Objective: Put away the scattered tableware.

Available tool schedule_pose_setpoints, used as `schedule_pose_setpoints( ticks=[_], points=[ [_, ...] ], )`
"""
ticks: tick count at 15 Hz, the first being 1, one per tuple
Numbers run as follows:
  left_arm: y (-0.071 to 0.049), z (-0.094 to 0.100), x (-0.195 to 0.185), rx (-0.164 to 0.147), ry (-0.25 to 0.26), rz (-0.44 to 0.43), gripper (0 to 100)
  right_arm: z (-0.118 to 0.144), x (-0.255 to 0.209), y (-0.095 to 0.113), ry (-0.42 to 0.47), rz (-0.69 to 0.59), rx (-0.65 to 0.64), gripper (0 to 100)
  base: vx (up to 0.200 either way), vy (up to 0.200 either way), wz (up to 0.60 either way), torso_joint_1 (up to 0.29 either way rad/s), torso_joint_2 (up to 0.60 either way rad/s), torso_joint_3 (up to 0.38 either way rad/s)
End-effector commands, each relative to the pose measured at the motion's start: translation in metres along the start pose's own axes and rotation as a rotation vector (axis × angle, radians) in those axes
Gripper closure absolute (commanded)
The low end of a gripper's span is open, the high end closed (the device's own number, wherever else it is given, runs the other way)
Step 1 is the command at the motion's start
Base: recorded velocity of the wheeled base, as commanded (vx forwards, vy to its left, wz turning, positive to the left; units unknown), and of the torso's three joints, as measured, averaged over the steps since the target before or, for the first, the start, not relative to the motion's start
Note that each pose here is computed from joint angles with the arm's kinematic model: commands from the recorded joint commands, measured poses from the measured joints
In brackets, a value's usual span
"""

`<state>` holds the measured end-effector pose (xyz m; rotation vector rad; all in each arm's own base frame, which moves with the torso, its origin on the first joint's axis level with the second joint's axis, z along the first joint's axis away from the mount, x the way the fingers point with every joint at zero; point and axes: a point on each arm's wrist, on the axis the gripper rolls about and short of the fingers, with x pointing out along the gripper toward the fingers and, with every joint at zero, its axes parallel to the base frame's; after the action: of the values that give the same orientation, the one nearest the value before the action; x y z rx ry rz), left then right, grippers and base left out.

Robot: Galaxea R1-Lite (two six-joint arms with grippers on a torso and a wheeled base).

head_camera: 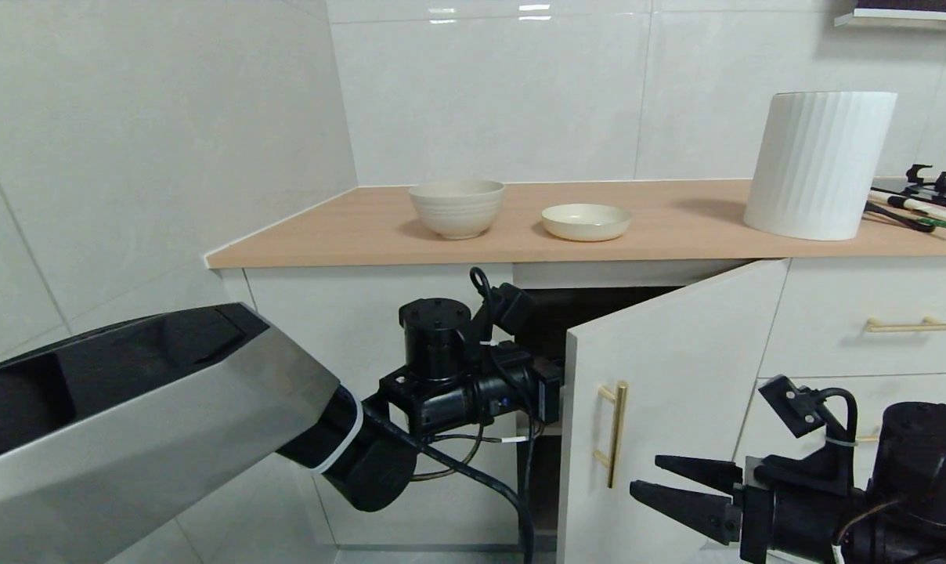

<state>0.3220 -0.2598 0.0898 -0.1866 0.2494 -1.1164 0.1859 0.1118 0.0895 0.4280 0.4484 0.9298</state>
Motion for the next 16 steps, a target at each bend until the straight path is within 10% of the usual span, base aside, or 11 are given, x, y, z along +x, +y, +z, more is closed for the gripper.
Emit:
schedule_pose_setpoints(
  ticks=[1,16],
  points=[
    [0.0,-0.003,0.006,0.0,0.004,-0.007,100,-0.001,0.0,0.002,0.006,0.009,-0.001,0,0.0,0.0,0.0,0.0,0.0,0.0],
    [-0.002,-0.004,0.038,-0.015,0.043,-0.032,100,-0.031,-0.008,0.046,0.141,0.184,-0.072,0,-0.053,0.0,0.0,0.002,0.0,0.0]
  ],
)
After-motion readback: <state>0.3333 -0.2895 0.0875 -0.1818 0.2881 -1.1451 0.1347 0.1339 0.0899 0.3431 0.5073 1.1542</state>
